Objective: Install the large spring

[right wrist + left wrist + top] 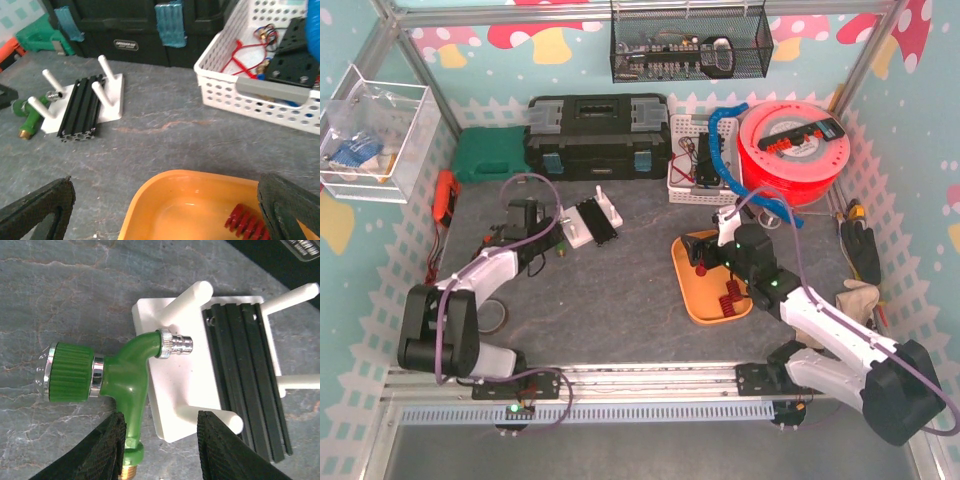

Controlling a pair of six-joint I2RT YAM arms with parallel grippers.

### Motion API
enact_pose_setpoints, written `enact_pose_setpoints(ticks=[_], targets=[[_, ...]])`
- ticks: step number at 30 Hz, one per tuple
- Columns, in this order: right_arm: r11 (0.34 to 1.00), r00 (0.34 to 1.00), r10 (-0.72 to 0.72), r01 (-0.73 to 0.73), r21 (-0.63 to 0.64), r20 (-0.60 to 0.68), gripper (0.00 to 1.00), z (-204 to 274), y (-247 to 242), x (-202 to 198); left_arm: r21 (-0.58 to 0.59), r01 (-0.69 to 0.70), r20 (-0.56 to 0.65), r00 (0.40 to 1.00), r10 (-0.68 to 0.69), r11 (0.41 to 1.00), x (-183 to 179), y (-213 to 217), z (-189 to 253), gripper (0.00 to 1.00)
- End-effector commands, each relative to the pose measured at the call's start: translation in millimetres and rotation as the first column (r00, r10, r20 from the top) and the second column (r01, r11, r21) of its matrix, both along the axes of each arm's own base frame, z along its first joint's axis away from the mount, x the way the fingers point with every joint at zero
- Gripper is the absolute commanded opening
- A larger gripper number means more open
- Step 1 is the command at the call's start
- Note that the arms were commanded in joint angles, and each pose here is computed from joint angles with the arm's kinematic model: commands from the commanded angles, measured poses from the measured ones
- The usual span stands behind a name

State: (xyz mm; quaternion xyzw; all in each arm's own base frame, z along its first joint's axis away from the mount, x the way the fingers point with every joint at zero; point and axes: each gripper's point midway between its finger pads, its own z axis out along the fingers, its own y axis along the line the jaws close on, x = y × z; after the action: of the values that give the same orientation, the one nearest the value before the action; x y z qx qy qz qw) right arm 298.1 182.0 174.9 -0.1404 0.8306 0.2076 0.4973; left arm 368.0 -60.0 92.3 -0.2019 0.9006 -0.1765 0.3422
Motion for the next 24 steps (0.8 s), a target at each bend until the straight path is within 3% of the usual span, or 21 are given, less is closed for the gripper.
enact_pose_setpoints(ticks=[1, 24], targets=[[0.996, 0.993, -0.086, 0.087, -0.016, 0.080, 0.99, 9.0, -15.4, 5.3, 0.086, 0.004, -0.060, 0.998, 0.001, 0.996, 2.9, 4.9, -13.4, 0.43], [0.986, 0.981, -0.165, 0.167, -0.009, 0.099, 0.99, 1.9, -30.0, 6.6, 0.098, 0.047, -0.174, 0.984, -0.029, 0.994, 7.8, -7.2, -51.2, 0.39]])
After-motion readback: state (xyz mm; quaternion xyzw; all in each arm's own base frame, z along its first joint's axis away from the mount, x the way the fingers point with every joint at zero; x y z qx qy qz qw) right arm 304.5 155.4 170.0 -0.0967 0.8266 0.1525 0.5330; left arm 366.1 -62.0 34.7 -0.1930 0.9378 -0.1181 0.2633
